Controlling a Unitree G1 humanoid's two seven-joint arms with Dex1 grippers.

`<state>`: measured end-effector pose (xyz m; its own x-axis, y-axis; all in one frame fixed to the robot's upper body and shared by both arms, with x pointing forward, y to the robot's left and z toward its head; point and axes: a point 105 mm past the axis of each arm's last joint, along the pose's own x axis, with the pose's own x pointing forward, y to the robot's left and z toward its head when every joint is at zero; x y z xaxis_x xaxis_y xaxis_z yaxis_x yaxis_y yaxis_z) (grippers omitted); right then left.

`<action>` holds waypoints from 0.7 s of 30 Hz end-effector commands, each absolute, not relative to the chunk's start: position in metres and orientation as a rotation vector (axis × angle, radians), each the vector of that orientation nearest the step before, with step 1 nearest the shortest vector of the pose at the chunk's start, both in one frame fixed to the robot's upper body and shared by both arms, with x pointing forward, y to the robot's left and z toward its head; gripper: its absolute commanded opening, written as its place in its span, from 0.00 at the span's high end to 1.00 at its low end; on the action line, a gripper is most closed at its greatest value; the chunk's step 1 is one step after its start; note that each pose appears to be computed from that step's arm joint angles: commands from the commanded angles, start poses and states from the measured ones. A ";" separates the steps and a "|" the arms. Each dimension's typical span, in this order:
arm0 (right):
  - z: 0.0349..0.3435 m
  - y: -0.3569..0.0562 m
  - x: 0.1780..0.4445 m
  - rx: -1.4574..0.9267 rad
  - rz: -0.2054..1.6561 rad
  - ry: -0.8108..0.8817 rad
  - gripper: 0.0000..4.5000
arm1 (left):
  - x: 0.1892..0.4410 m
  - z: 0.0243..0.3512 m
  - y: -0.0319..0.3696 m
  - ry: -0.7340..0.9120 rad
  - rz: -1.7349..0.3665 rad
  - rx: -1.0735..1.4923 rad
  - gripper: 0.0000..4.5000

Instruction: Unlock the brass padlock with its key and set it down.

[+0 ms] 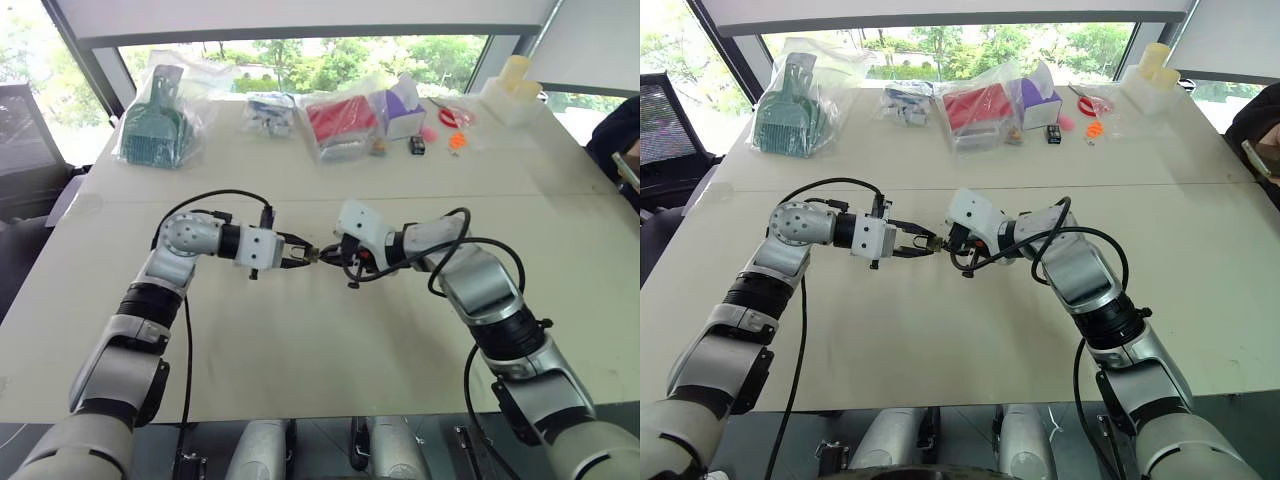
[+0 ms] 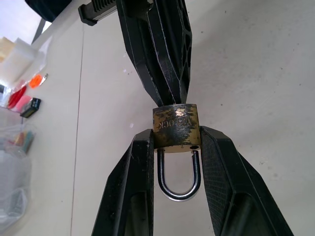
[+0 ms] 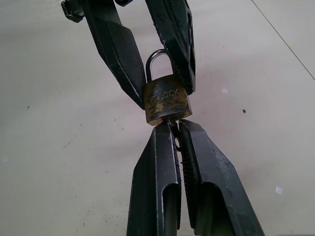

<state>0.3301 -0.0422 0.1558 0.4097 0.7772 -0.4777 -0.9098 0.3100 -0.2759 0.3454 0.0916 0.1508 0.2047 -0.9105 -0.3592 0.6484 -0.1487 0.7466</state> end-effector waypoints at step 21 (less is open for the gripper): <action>0.173 -0.030 0.323 -0.730 1.103 -0.012 0.99 | 0.356 0.188 0.080 -0.582 -1.296 1.061 0.83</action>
